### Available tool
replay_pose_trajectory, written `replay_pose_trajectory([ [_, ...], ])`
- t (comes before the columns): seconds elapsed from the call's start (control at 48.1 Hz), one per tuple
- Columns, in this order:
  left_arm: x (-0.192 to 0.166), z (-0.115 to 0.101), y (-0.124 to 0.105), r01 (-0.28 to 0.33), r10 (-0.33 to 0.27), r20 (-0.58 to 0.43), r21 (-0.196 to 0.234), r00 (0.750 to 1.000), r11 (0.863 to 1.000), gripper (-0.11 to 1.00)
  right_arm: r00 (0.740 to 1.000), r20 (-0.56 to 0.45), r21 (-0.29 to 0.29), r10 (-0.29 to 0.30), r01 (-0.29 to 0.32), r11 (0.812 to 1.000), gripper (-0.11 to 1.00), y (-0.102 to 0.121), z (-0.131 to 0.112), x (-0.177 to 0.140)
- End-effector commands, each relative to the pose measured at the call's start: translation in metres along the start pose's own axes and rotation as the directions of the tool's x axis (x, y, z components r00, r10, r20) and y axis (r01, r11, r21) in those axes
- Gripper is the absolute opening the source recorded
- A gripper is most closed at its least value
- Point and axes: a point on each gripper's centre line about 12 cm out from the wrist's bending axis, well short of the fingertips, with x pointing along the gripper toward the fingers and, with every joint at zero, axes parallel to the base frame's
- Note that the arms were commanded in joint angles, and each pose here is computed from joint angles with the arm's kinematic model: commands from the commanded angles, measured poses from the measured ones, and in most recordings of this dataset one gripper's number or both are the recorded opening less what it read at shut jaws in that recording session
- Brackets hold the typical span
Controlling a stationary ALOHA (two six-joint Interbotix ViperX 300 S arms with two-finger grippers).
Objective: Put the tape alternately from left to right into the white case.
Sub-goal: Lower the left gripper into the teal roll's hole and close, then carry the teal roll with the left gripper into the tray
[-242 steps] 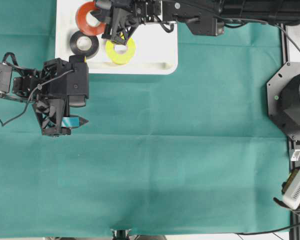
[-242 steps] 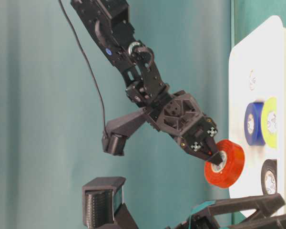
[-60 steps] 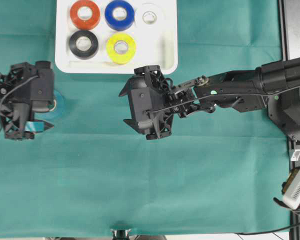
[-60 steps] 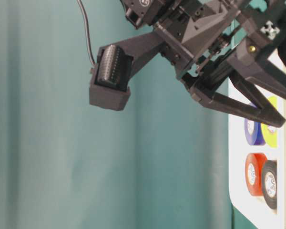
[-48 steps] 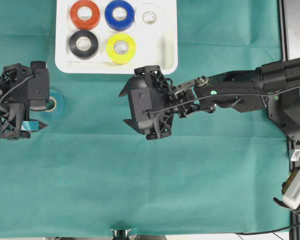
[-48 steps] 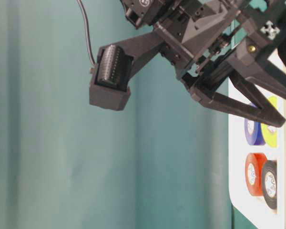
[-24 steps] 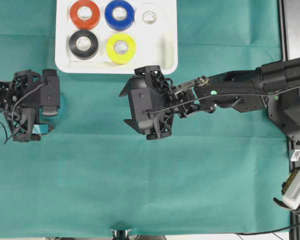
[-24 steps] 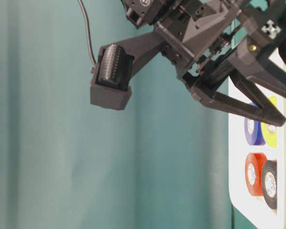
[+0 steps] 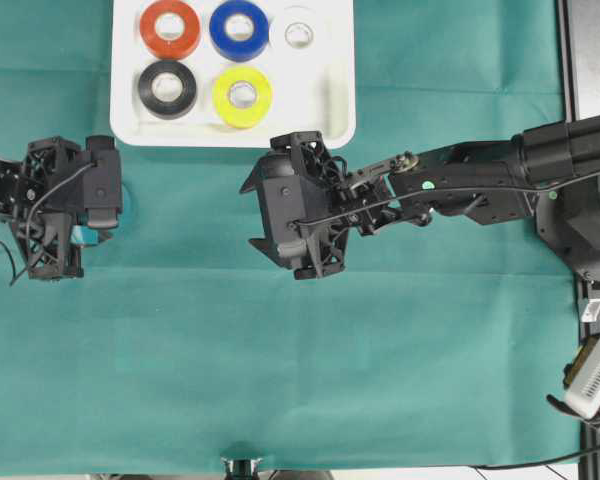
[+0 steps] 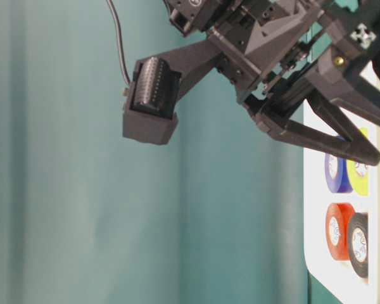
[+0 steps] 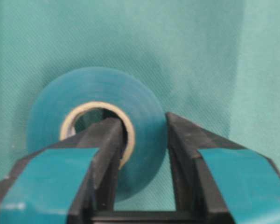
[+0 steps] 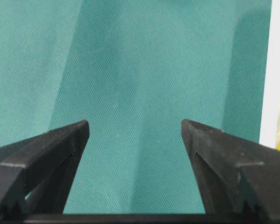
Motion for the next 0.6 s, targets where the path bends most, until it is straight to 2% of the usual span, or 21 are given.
replay_pose_trajectory([
  [0.0, -0.002, 0.003, -0.001, 0.005, -0.005, 0.013, 0.000, 1.000, 1.000, 0.24, 0.999, 0.041, -0.002, 0.003, -0.002, 1.000, 0.90, 0.000, 0.012, -0.009],
  [0.249, -0.009, 0.010, -0.003, 0.012, -0.012, 0.046, 0.002, 0.999, 1.000, 0.24, 0.999, 0.041, 0.000, 0.003, -0.003, 1.000, 0.90, 0.000, 0.012, -0.009],
  [0.416, -0.028, 0.025, -0.006, 0.029, -0.029, 0.127, 0.005, 0.992, 1.000, 0.24, 0.999, 0.041, 0.000, 0.003, -0.003, 1.000, 0.90, 0.000, 0.012, -0.009],
  [0.582, -0.055, 0.042, -0.010, 0.049, -0.051, 0.228, 0.013, 0.972, 0.999, 0.24, 0.999, 0.041, -0.001, 0.004, -0.004, 1.000, 0.90, 0.001, 0.012, -0.009],
])
